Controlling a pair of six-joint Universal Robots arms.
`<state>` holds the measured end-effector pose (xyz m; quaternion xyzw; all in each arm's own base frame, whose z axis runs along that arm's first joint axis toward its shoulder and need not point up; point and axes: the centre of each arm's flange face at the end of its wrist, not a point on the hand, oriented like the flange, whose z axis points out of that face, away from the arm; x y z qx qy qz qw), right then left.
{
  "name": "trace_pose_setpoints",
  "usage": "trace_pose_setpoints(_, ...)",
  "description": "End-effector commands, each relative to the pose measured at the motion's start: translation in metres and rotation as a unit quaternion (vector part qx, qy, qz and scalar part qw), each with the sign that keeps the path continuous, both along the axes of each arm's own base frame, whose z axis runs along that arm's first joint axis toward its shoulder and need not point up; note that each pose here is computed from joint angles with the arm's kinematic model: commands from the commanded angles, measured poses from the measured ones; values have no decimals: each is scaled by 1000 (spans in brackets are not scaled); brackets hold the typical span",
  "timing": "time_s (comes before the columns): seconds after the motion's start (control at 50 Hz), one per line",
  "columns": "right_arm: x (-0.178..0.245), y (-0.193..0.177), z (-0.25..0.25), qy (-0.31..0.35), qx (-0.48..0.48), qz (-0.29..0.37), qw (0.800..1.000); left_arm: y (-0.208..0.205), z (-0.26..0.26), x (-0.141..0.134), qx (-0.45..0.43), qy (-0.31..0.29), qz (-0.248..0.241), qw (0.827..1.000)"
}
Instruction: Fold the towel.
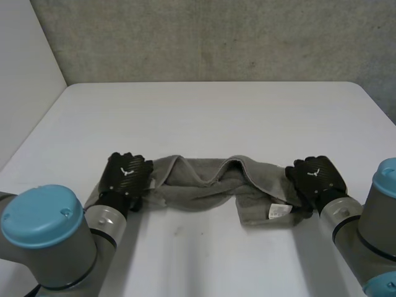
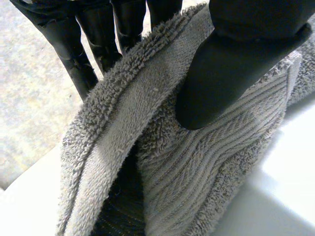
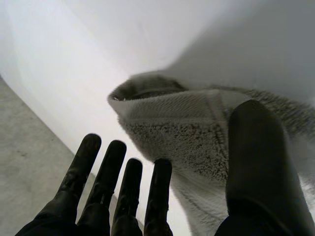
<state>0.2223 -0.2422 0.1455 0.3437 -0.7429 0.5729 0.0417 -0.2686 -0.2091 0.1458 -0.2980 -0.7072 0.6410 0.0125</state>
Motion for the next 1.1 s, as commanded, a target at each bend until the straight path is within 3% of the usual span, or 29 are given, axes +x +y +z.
trace_pose_setpoints(0.02,0,-2,5,0,-8,10,1000,-17,5,16,-4,5,33,999)
trace_pose_setpoints(0.26,-6,-21,-7,23,1,8,1000,-22,17,30,-14,10,56,998)
trace_pose_setpoints(0.58,2,-13,-6,4,2,52,999,-21,11,28,-2,13,31,999)
trace_pose_setpoints(1.1,5,-16,-3,-3,-22,54,998,-20,16,18,-14,23,0,1000)
